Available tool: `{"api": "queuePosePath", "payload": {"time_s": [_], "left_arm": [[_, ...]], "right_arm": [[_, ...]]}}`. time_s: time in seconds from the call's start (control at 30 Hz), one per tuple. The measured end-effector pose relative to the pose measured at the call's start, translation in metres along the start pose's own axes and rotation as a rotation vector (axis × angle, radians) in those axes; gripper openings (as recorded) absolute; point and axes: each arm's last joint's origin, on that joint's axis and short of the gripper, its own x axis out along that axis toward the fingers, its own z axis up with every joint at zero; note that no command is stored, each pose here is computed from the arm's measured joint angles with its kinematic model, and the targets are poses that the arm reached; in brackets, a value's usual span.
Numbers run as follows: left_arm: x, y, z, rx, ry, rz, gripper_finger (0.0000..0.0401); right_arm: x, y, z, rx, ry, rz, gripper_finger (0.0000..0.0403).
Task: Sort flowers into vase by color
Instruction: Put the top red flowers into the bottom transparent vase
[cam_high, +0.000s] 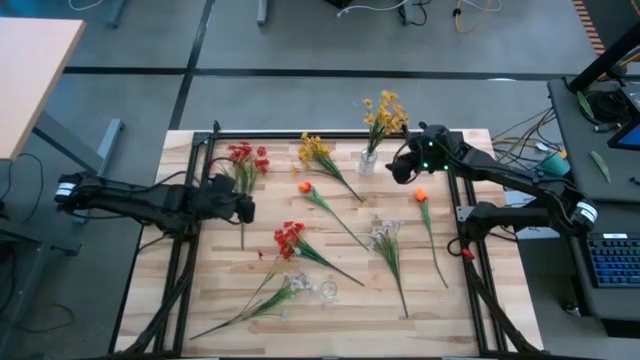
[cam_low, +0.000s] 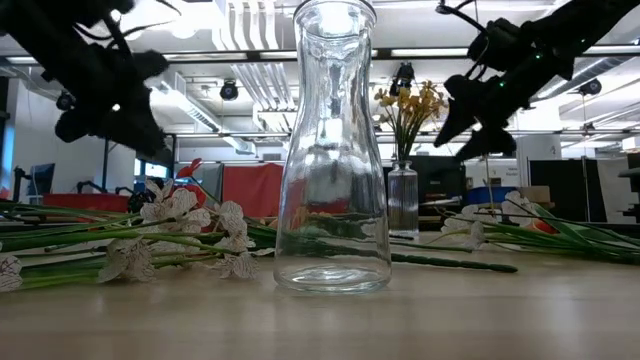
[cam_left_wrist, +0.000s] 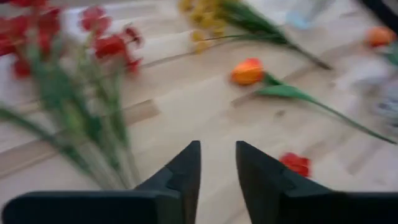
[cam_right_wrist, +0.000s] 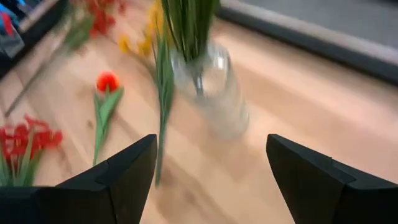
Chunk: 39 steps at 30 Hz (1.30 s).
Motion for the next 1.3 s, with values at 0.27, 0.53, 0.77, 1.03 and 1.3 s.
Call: {"api": "queuePosePath", "payload": {"time_s": [0.27,0.53,0.77,1.03,1.3], "left_arm": [[0.022,0.006,-0.004,0.015,0.165,0.213,0.0187],[0.042,0.01,-0.006,-0.012,0.208,0.342,0.0252],[0.06,0.006,-0.013,-0.002,0.23,0.41,0.0257],[0.078,0.006,-0.026,-0.019,0.293,0.494,0.0245],[0.092,0.003,-0.034,-0.022,0.322,0.525,0.0215]], "right_arm": [[0.0,0.007,-0.018,0.082,0.157,-0.015,0.0289],[0.002,0.02,-0.023,0.074,0.189,0.021,0.0281],[0.002,0.025,-0.026,0.058,0.202,0.04,0.0279],[0.001,0.032,-0.029,0.029,0.209,0.065,0.0277],[-0.001,0.033,-0.029,0.02,0.204,0.074,0.0277]]}}
